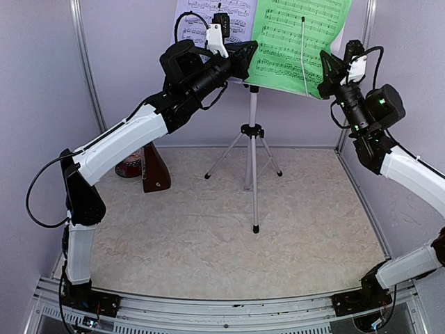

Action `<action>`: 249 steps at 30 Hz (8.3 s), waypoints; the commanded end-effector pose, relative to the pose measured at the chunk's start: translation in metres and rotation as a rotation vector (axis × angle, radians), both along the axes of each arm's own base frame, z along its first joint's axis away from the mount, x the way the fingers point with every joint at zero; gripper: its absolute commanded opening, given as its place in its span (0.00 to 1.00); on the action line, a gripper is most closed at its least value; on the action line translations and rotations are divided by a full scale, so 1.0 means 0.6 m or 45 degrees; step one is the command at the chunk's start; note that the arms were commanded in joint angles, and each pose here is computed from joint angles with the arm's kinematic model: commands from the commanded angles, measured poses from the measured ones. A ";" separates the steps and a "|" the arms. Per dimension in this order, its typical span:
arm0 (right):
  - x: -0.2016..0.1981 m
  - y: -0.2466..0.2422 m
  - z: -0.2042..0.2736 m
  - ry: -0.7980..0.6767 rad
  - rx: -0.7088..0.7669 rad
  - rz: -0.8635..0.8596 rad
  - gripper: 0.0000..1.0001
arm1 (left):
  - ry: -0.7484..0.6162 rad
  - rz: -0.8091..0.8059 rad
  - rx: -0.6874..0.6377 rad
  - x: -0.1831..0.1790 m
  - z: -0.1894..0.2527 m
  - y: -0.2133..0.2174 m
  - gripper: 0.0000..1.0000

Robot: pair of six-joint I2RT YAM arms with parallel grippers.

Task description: Set up the instrument practice props

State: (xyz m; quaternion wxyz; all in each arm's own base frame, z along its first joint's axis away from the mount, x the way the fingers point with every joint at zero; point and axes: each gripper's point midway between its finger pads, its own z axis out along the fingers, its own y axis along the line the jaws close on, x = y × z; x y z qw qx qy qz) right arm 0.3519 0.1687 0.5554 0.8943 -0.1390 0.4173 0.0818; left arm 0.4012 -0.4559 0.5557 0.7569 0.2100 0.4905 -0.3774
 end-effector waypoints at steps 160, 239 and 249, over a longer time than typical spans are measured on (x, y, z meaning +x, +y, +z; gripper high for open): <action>-0.080 -0.021 -0.108 0.315 -0.006 0.212 0.80 | 0.088 -0.030 0.106 0.059 -0.023 0.380 0.63; -0.084 0.021 -0.350 0.920 -0.050 0.430 1.00 | 0.711 0.356 0.272 -0.001 -0.347 0.371 0.99; -0.056 0.067 -0.544 1.213 -0.040 0.495 1.00 | 1.032 0.436 0.384 -0.025 -0.556 0.364 0.99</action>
